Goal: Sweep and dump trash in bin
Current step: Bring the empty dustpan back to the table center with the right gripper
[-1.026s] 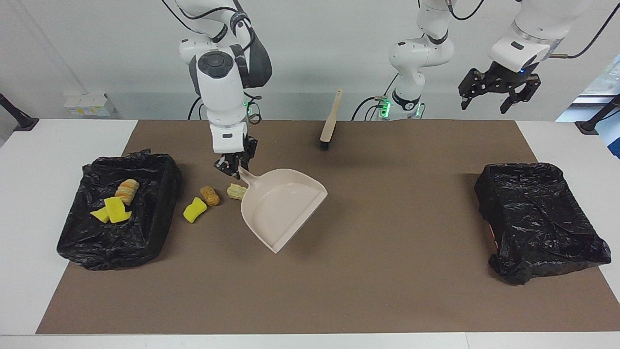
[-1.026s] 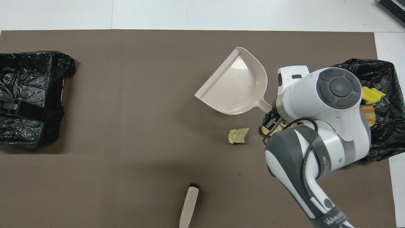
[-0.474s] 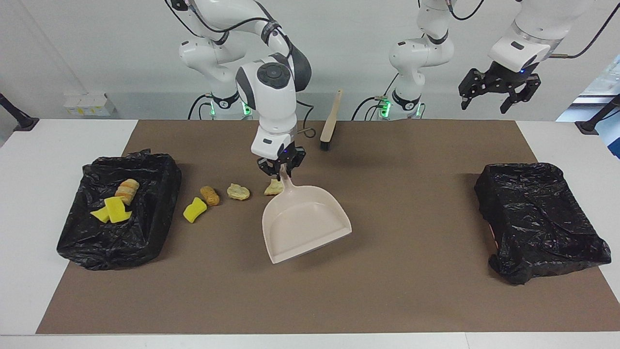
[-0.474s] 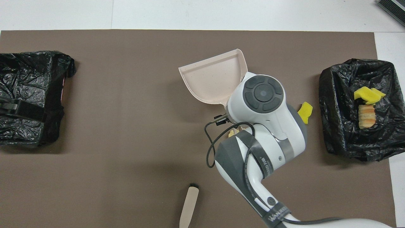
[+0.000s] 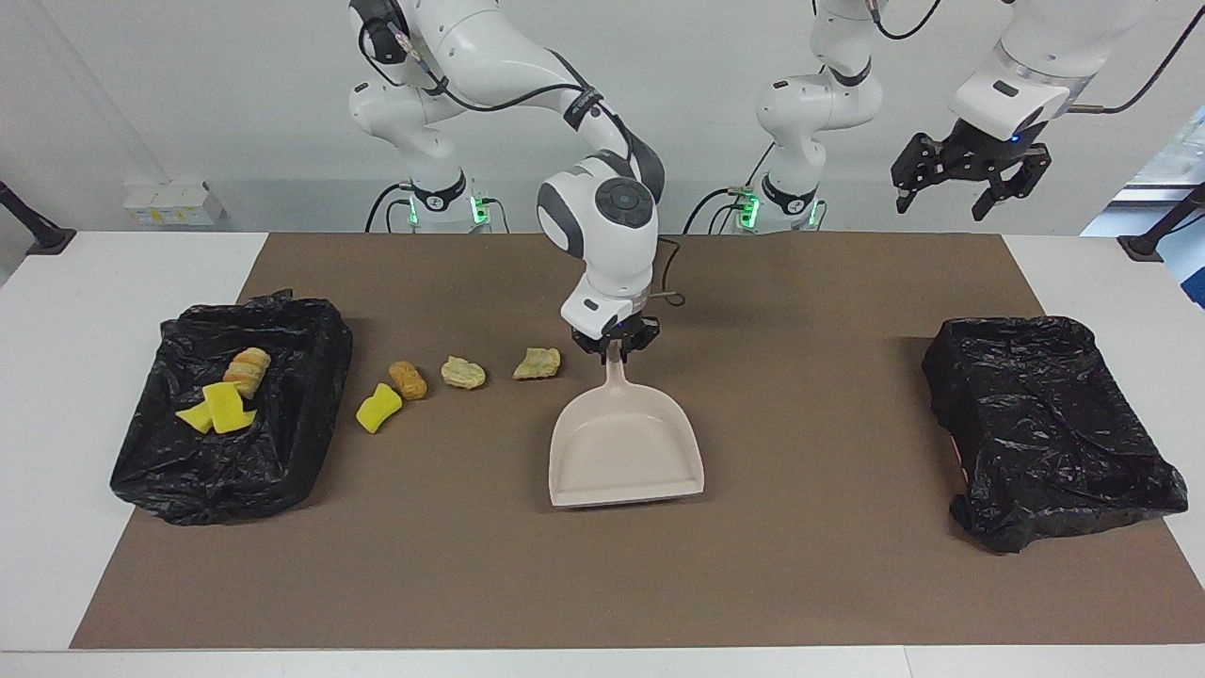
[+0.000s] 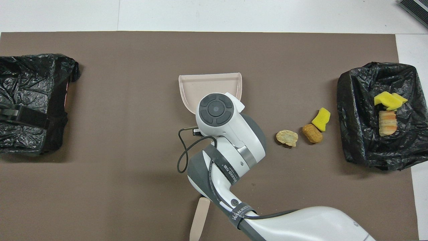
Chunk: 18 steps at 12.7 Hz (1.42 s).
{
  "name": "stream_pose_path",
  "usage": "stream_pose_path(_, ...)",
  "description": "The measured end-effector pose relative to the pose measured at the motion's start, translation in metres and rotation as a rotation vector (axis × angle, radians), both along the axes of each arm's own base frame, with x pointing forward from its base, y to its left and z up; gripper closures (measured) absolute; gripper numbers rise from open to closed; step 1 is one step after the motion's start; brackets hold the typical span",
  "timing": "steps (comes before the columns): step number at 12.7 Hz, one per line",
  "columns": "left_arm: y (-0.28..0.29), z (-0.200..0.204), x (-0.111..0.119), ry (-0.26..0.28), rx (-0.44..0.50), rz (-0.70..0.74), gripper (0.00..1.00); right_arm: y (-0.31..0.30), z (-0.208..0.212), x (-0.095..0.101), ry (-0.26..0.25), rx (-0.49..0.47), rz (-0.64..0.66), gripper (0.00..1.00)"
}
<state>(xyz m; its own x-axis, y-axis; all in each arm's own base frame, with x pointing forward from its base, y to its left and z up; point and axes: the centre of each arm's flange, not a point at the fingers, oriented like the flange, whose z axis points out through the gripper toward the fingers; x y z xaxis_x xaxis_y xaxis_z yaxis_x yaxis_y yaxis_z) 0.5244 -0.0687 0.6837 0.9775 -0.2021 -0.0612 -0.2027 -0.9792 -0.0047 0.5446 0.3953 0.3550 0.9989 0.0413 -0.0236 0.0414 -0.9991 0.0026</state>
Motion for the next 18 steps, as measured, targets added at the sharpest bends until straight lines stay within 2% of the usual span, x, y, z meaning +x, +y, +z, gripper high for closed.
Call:
stream_pose_path(2, 0.0, 0.0, 0.0, 0.0, 0.0, 0.0, 0.0, 0.004, -0.008, 0.004, -0.007, 0.025, -0.021, 0.69)
stream_pose_path(3, 0.0, 0.0, 0.0, 0.0, 0.0, 0.0, 0.0, 0.001, -0.008, 0.006, -0.004, 0.032, -0.031, 0.62)
stream_pose_path(8, 0.0, 0.0, 0.0, 0.0, 0.0, 0.0, 0.0, -0.001, -0.003, 0.008, -0.011, 0.039, -0.033, 0.01)
stream_pose_path(11, 0.0, 0.0, 0.0, 0.0, 0.0, 0.0, 0.0, -0.013, 0.032, 0.003, -0.002, 0.029, -0.062, 0.0)
stream_pose_path(13, 0.0, 0.0, 0.0, 0.0, 0.0, 0.0, 0.0, -0.023, 0.064, -0.013, -0.002, 0.024, -0.122, 0.0)
stream_pose_path(15, -0.002, 0.0, 0.0, 0.0, -0.002, -0.004, 0.0, -0.032, 0.073, -0.041, 0.016, 0.015, -0.164, 0.0)
stream_pose_path(18, -0.006, 0.0, -0.001, 0.0, -0.003, -0.01, 0.0, -0.022, 0.061, -0.091, 0.089, 0.014, -0.202, 0.0)
